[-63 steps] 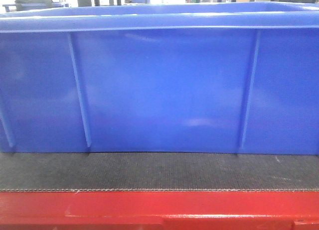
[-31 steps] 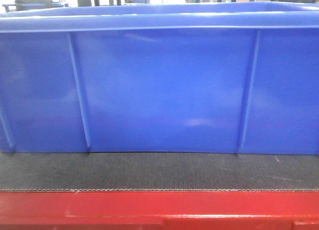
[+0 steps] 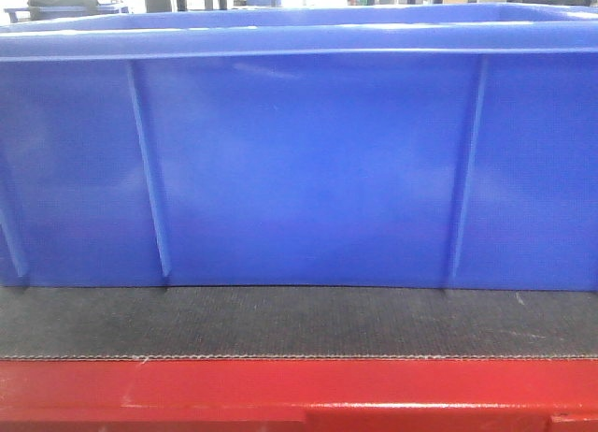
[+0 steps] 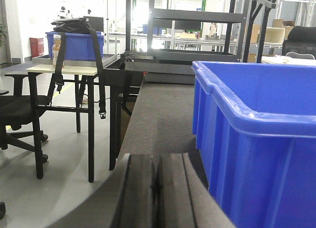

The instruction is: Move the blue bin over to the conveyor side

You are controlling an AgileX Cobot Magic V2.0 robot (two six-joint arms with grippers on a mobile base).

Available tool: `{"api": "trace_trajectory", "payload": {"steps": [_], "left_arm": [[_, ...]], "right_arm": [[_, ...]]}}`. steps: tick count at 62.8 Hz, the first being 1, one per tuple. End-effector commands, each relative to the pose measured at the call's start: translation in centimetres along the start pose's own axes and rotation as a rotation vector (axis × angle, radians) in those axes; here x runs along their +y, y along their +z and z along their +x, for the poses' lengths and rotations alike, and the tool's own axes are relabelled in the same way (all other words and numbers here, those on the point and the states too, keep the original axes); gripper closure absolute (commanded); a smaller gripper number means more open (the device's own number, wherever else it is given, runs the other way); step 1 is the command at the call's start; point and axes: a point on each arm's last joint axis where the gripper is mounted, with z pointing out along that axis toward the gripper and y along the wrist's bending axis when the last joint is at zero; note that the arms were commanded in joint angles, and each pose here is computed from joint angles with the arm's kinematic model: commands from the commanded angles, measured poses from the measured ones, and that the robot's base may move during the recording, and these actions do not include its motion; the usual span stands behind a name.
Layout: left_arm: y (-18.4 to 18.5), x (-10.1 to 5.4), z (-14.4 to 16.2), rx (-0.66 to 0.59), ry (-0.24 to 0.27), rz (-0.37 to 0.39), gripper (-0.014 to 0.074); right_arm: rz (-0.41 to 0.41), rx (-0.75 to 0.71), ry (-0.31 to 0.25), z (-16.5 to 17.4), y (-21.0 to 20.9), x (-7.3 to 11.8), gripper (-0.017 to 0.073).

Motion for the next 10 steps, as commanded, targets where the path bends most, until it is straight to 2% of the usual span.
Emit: {"api": "trace_trajectory", "payload": {"steps": [1, 10], "left_arm": [[-0.04, -0.02, -0.15, -0.014, 0.004, 0.003, 0.0589], [-0.04, -0.02, -0.15, -0.014, 0.004, 0.003, 0.0589]], "right_arm": [[0.004, -0.026, -0.009, -0.23, -0.03, -0.02, 0.0649], [0.004, -0.026, -0.009, -0.23, -0.03, -0.02, 0.0649]]}}
